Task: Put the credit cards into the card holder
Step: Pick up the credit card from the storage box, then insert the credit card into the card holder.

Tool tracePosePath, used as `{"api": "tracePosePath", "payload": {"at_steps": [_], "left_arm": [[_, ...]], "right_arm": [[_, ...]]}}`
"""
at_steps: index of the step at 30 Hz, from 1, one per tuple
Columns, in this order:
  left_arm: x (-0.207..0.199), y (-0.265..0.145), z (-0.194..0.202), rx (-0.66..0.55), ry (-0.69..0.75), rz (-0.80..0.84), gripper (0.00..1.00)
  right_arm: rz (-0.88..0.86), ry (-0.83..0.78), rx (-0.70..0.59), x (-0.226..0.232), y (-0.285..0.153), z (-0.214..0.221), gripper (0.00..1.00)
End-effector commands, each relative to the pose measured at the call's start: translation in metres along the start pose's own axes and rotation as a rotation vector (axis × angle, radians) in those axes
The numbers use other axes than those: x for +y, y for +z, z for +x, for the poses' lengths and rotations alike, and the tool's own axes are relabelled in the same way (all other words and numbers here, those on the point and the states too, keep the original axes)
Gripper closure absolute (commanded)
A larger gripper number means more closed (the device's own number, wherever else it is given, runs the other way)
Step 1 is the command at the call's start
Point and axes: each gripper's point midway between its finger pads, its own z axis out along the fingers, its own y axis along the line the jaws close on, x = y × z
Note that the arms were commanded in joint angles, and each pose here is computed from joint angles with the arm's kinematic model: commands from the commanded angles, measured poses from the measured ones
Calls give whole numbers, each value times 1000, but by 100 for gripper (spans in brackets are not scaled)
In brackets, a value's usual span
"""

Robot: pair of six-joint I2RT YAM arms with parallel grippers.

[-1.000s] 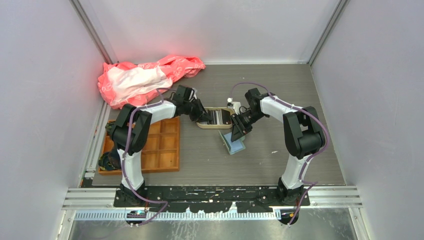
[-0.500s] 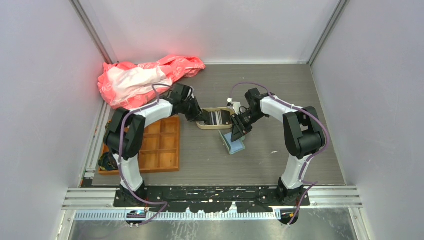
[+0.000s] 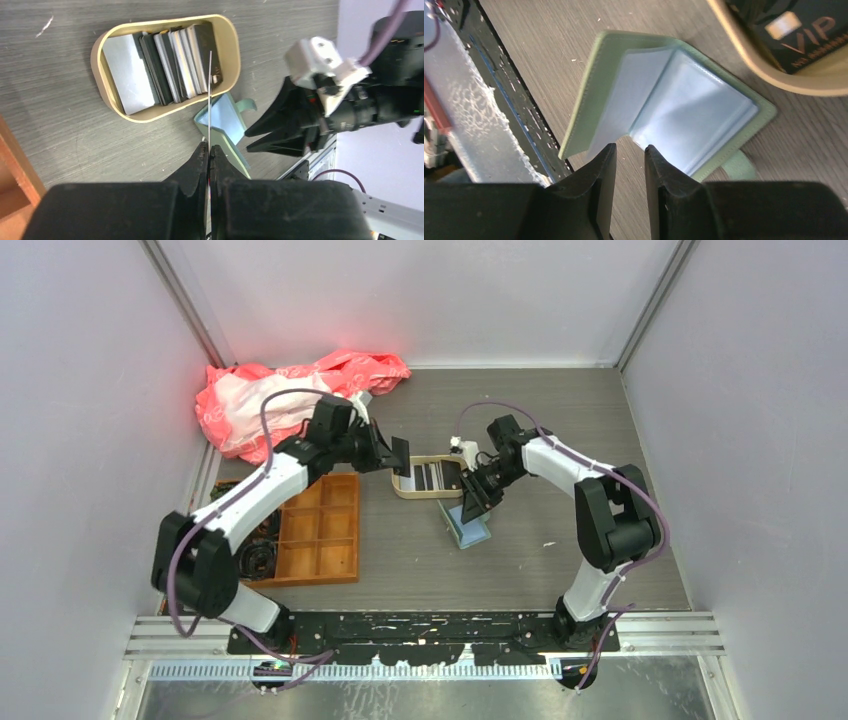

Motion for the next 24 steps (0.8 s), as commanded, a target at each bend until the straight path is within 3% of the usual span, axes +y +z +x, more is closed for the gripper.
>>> {"api": "tracePosePath", "payload": {"at_steps": [1,5,12,18,24], "left_arm": [[-24,-40,-14,-130,103,83,100],[-37,-75,-12,-223,126,147,100],[-44,-109,17,-305,32,304,100],[-50,-110,40,-332,-120,481,100],[-78,-97,54,-349,-57,565,100]], "right_arm": [[57,-160,-17,18,11,-9,67],[107,-209,30,33,39,-15,70],[1,-149,45,62,65,-32,72],[-30,-220,35,69,43,-31,67],[-101,-264,-108,82,-3,-27,53]]}}
